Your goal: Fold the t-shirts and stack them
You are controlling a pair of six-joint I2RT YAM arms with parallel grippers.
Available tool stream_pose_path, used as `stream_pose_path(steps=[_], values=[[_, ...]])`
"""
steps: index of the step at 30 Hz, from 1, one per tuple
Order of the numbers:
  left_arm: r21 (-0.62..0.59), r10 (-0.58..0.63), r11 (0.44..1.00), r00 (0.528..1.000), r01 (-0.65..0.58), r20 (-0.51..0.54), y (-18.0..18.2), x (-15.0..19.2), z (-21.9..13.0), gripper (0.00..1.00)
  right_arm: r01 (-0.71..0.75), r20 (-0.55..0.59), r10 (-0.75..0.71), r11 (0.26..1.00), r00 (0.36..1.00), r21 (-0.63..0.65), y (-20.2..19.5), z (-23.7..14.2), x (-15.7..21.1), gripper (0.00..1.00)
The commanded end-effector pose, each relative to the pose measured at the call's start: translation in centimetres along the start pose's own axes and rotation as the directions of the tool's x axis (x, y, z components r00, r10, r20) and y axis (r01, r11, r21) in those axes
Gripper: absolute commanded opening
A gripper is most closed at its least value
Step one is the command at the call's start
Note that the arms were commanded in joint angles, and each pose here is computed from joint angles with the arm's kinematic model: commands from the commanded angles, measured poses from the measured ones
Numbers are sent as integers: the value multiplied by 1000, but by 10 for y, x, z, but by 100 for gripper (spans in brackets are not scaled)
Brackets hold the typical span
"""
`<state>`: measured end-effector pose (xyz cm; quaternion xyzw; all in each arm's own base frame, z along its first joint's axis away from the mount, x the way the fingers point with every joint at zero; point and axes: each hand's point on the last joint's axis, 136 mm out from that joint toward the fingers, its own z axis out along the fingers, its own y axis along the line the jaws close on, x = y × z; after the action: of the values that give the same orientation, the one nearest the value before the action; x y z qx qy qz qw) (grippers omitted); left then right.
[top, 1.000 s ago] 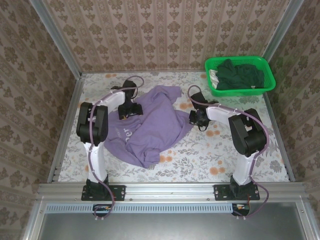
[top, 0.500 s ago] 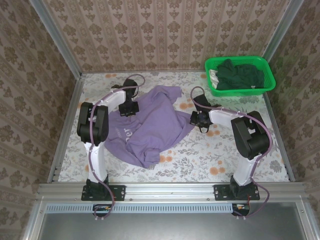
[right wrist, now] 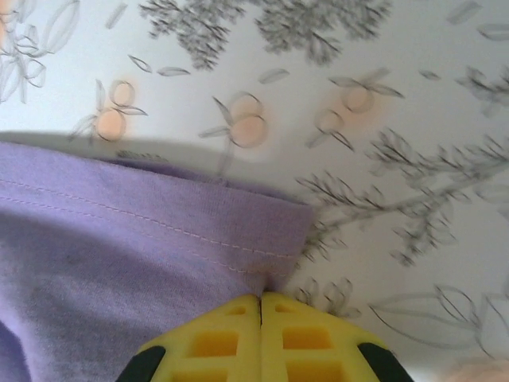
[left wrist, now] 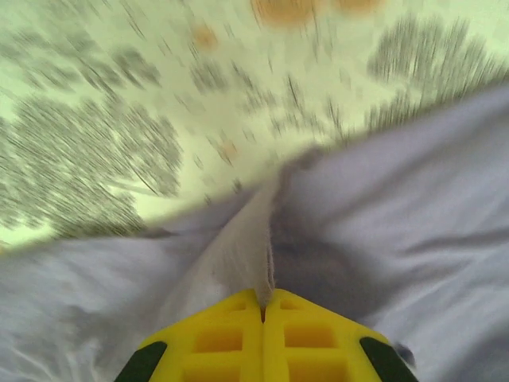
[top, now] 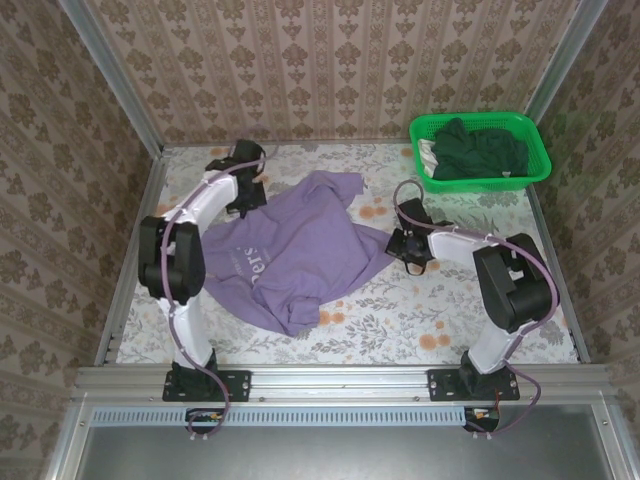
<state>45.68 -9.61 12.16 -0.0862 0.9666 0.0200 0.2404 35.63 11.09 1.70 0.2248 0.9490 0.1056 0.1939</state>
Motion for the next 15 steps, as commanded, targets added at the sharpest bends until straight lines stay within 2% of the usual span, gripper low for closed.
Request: stream_pose_path(steps=[1,4,9,15], values=[[5,-102,995,980,102,174,24,-58,-22,0,-100,-48,105,989,993,110,-38,-5,26,0],[48,-212,977,961,206,178,42,-84,-8,0,-176,-35,181,979,983,105,-45,-12,33,0],[155,-386,919,905,362,180,64,-141,22,0,-320,-11,323,941,946,108,-61,-24,49,0],[137,-488,873,848,468,207,100,-191,58,0,-447,32,447,888,894,105,-86,-41,72,0]])
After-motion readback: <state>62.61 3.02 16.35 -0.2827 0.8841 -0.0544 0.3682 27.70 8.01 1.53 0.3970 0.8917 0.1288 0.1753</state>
